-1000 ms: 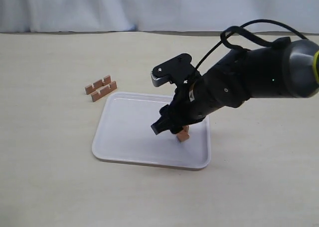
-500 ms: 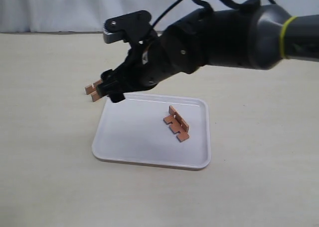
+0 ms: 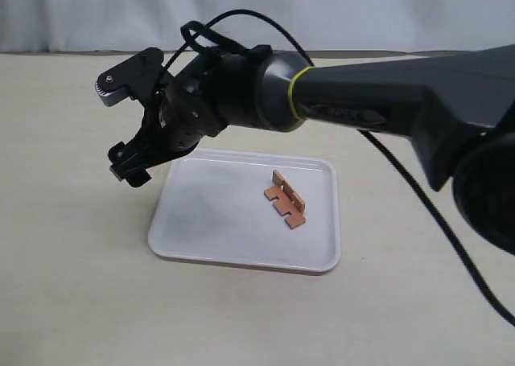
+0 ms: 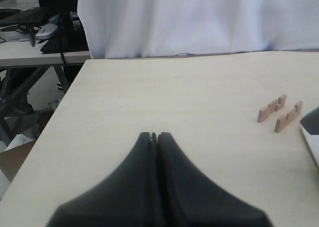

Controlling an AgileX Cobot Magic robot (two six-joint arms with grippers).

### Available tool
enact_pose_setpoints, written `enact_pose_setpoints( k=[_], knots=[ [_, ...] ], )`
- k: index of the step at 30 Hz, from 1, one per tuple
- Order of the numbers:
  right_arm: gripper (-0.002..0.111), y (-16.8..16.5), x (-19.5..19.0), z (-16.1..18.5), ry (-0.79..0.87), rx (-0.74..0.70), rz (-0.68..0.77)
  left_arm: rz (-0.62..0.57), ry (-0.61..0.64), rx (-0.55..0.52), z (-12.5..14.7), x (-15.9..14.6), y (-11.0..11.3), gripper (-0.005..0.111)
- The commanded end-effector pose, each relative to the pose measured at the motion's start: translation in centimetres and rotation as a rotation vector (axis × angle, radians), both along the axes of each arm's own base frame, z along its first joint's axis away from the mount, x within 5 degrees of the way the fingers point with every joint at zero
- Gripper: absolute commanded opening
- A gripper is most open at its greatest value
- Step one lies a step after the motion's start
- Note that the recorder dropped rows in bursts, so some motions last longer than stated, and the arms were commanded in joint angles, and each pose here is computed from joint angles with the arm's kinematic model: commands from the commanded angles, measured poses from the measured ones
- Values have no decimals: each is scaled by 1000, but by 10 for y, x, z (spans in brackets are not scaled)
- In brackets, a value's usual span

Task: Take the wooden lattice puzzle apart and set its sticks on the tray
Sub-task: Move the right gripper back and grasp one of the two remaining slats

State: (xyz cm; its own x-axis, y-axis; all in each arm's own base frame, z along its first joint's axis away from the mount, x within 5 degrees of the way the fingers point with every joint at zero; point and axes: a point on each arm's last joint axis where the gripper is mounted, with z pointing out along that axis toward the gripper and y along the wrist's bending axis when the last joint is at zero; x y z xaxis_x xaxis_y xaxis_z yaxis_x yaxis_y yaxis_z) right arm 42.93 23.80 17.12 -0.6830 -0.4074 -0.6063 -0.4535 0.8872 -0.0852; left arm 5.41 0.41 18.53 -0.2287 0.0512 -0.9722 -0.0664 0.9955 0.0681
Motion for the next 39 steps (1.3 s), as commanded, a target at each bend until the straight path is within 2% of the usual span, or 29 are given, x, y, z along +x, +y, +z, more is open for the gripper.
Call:
enact_pose_setpoints(
  k=[1,15,28,37,39],
  knots=[
    [110,1,16,-12,-55,-30,26,1,-9,-1,0,0,0,0],
    [110,-30,53,-51,-73,82,-105,1,-9,-1,0,0,0,0],
    [110,-26,57,-72,-94,121,-97,1,-9,-1,0,0,0,0],
    [110,-22,60,-70,-145,162,-87,1,-9,-1,0,0,0,0],
    [105,-22,60,-70,-139,174,-97,1,-9,-1,0,0,0,0]
  ],
)
